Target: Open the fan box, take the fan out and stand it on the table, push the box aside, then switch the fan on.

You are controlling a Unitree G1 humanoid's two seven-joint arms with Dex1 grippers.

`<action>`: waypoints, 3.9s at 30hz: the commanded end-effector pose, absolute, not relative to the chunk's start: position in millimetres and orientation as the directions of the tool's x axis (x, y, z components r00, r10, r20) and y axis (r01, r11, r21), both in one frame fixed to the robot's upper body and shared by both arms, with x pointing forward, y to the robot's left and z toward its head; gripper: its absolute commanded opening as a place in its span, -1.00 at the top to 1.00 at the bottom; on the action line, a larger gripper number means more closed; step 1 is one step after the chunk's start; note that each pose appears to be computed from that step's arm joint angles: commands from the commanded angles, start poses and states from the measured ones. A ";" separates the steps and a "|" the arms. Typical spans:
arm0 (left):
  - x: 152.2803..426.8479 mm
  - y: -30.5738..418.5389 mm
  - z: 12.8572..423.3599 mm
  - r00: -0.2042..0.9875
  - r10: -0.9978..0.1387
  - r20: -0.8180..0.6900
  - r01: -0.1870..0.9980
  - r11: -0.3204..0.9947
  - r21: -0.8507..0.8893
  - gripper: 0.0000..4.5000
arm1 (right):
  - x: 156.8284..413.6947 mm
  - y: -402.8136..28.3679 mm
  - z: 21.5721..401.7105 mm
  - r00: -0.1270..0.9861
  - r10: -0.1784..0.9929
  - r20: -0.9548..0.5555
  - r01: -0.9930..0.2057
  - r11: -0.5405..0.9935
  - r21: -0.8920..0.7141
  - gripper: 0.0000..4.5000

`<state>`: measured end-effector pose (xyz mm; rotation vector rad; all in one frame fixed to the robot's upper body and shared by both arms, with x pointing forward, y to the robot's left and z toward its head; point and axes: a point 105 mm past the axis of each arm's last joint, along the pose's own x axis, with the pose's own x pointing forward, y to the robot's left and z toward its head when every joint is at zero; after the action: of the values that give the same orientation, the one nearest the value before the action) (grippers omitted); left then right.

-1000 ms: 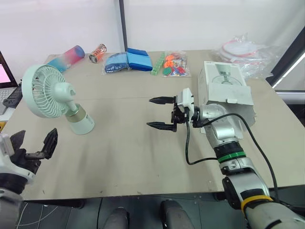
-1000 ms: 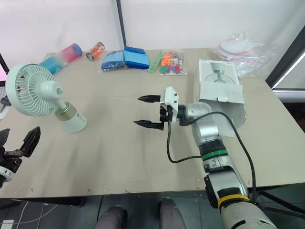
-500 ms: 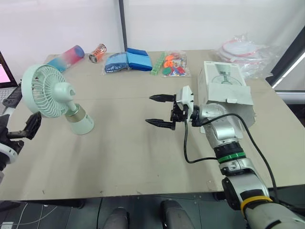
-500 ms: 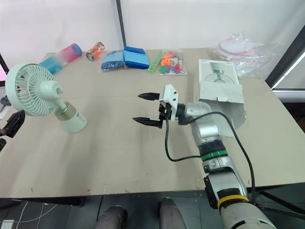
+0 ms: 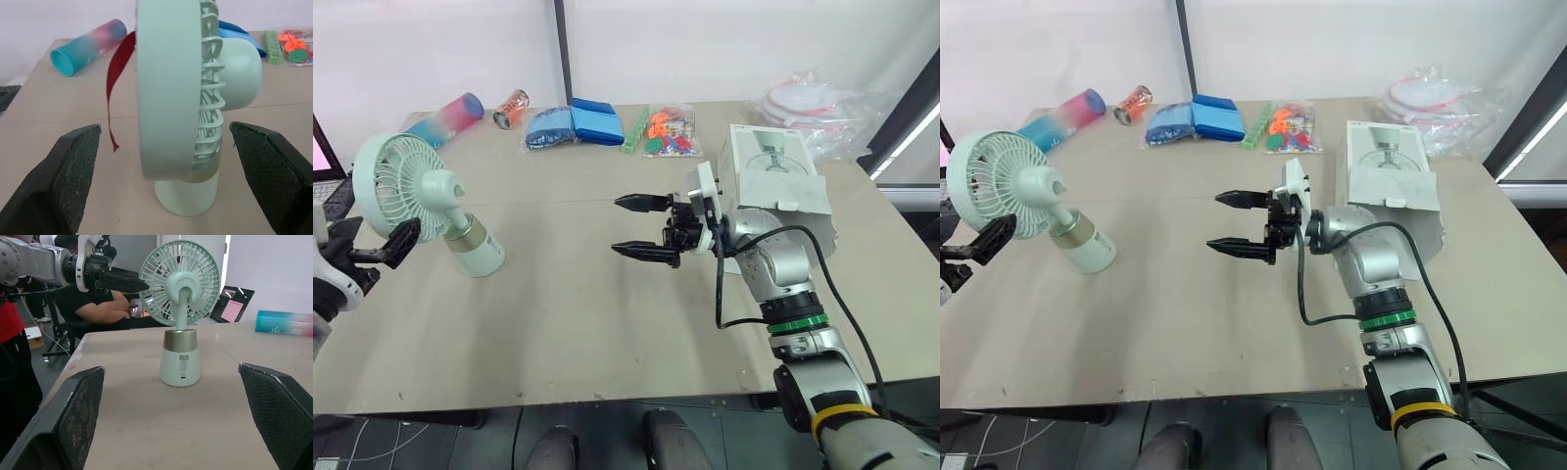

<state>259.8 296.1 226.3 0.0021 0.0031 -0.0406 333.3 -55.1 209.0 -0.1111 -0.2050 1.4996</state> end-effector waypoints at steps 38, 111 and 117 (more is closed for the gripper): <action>279.5 224.5 264.0 0.928 -0.361 0.097 0.353 0.932 0.084 0.16 | 325.4 -55.2 221.6 0.107 0.993 0.051 -0.948 0.117 -0.296 -1.00; 316.0 99.1 251.7 0.783 -0.594 0.184 0.608 0.793 -0.027 0.16 | 364.6 -16.9 222.0 0.601 0.793 -0.104 -0.794 0.577 -0.189 0.58; 311.3 93.4 251.2 0.757 -0.627 0.184 0.641 0.767 -0.025 0.16 | 358.8 -10.1 223.4 0.541 0.836 -0.097 -0.836 0.521 -0.172 0.58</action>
<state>327.0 109.2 231.0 -0.0934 -0.0785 -0.5957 369.5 -27.7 209.5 -0.2123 0.0607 0.9058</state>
